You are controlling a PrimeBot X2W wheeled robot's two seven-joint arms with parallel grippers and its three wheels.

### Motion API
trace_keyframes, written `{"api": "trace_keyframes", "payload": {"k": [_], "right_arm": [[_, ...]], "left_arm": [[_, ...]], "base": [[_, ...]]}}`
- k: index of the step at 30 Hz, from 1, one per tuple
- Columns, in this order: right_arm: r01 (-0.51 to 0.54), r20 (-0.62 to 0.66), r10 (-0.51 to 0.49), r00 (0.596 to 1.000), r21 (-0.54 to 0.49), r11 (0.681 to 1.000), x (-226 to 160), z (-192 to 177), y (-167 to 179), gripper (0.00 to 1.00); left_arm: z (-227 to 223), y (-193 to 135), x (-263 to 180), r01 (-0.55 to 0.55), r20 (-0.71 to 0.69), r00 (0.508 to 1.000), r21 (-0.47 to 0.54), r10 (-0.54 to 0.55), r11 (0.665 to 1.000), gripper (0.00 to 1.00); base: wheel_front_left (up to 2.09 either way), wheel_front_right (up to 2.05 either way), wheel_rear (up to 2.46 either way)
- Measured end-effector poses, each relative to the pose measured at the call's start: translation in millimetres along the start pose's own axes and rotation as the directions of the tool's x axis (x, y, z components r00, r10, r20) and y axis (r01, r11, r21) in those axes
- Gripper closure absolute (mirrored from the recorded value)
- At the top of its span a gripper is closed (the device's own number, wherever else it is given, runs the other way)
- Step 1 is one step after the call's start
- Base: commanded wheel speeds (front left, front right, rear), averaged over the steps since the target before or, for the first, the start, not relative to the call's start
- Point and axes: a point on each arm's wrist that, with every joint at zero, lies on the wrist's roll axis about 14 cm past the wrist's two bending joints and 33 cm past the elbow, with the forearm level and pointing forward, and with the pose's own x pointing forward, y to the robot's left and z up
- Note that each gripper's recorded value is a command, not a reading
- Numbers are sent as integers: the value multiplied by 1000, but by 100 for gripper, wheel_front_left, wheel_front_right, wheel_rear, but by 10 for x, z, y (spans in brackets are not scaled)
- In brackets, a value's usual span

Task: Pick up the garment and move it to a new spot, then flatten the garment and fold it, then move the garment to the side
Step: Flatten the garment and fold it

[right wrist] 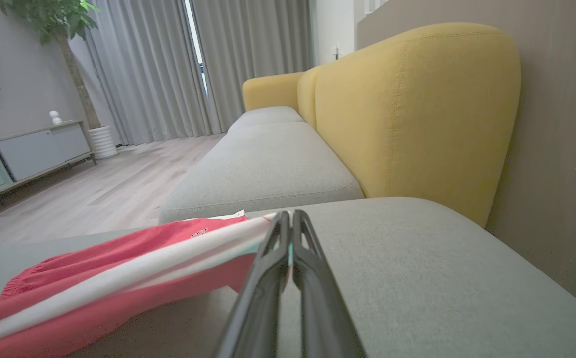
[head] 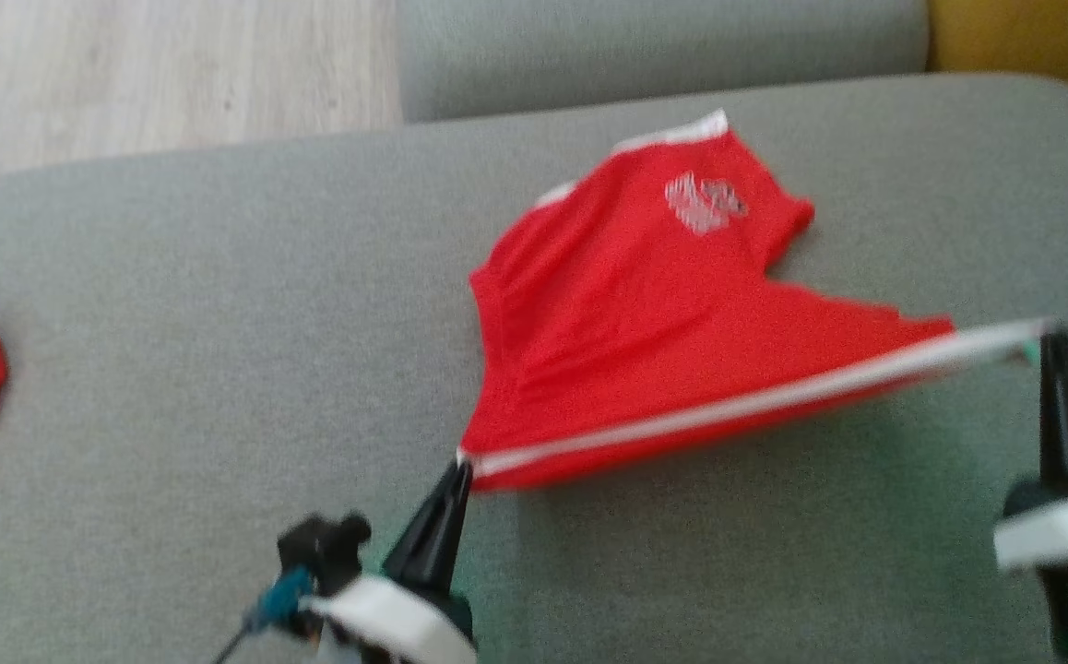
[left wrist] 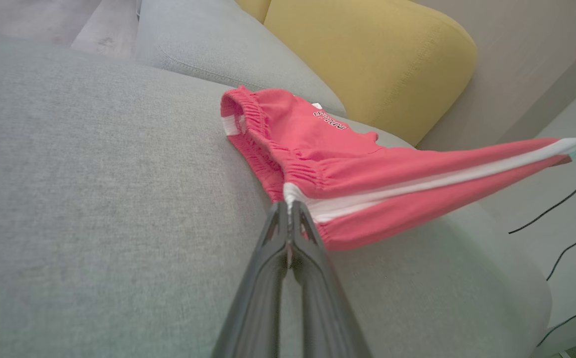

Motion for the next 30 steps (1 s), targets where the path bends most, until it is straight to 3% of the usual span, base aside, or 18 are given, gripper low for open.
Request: {"api": "trace_keyframes", "payload": {"k": [8, 15, 18, 23, 30], "right_arm": [[43, -52, -42, 998, 25, 999, -623, -82, 64, 100], [14, -64, -14, 998, -7, 1000, -586, -25, 161, 100], [7, -57, -8, 998, -13, 1000, -394, 2, 170, 100], [-44, -34, 42, 999, -35, 998, 241, 79, 241, 100], [-137, -80, 132, 988, -53, 989, 1085, -142, 500, 100]], "left_arm": [[-192, -113, -562, -58, -41, 998, -21, 57, 998, 100], [-107, -182, -677, -58, -54, 997, -22, 57, 998, 100], [21, -199, -530, -40, -37, 999, -9, 40, 999, 100], [451, -216, -47, 1, 41, 999, -39, 1, 999, 100], [642, 237, 450, -89, 47, 995, -83, 93, 993, 100]], "base": [[0, 0, 0], [0, 0, 0], [0, 0, 0], [0, 0, 0], [0, 0, 0]]}}
